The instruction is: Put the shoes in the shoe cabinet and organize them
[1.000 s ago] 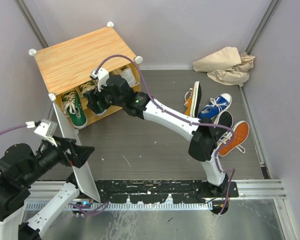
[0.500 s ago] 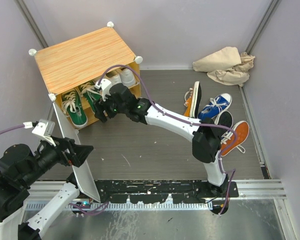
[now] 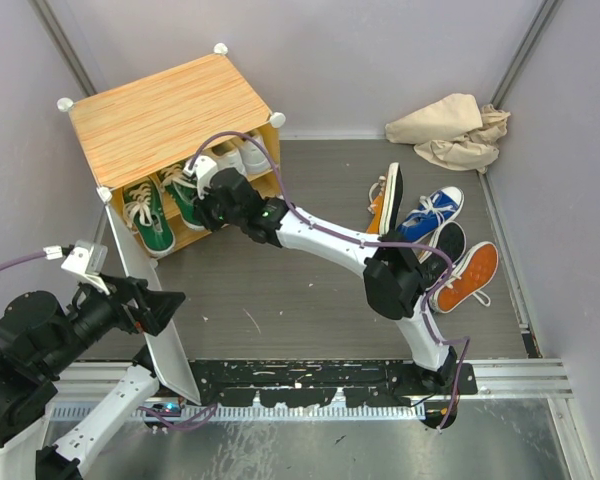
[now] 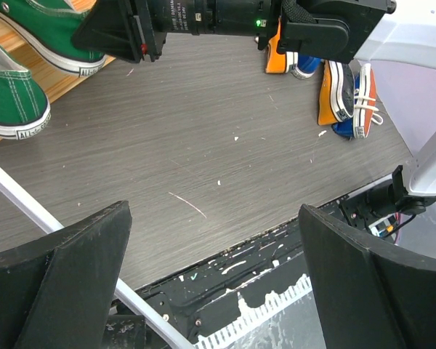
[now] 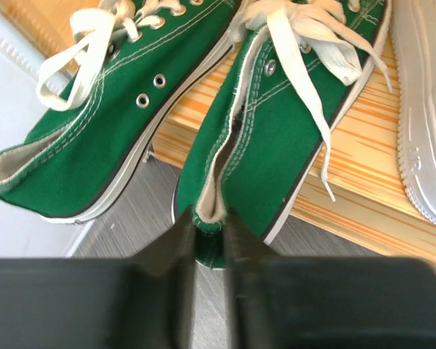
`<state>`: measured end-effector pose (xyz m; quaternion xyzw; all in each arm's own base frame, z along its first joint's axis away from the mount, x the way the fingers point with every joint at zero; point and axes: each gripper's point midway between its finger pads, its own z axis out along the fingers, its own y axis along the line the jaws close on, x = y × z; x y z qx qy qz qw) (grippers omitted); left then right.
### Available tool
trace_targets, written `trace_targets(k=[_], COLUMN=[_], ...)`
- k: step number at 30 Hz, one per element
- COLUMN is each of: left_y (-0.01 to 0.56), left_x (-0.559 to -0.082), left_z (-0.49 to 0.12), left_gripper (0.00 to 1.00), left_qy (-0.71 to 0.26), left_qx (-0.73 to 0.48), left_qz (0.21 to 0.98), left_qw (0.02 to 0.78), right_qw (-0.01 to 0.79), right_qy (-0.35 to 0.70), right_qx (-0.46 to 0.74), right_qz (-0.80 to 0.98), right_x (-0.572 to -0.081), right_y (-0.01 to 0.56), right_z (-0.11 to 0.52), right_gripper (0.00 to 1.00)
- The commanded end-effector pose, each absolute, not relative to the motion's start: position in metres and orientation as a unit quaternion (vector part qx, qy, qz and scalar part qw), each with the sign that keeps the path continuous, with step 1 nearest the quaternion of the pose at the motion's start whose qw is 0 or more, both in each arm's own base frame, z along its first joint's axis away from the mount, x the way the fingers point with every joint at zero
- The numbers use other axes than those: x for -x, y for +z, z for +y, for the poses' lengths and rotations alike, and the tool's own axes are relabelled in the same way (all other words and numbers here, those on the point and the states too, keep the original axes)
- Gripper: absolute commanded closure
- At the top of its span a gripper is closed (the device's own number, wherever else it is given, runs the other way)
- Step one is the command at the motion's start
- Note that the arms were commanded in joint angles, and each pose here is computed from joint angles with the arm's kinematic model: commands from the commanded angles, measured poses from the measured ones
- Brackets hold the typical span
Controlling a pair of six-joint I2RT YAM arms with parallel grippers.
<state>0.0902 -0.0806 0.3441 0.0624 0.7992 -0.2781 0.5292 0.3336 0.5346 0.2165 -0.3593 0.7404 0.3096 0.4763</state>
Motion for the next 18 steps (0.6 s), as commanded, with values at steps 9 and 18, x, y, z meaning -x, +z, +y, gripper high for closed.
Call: trace_targets(k=[9,18], left_y=[0.346,0.343], left_x=[-0.091,-0.089], left_z=[-0.078,-0.077], left_gripper=[0.0,0.0], left_qy=[-0.27,-0.267], left_qx=[-0.067,-0.073], left_qz=[0.796,0.799], left_qw=[0.538,0.534], right_qw=[0.612,0.632], right_qy=[0.304,0.301], right_qx=[0.308,0.306], right_qz=[0.662,0.645], right_x=[-0.357,-0.368], right_y=[0.317,0.335], right_z=[0.528,0.541], right_gripper=[0.99,0.99])
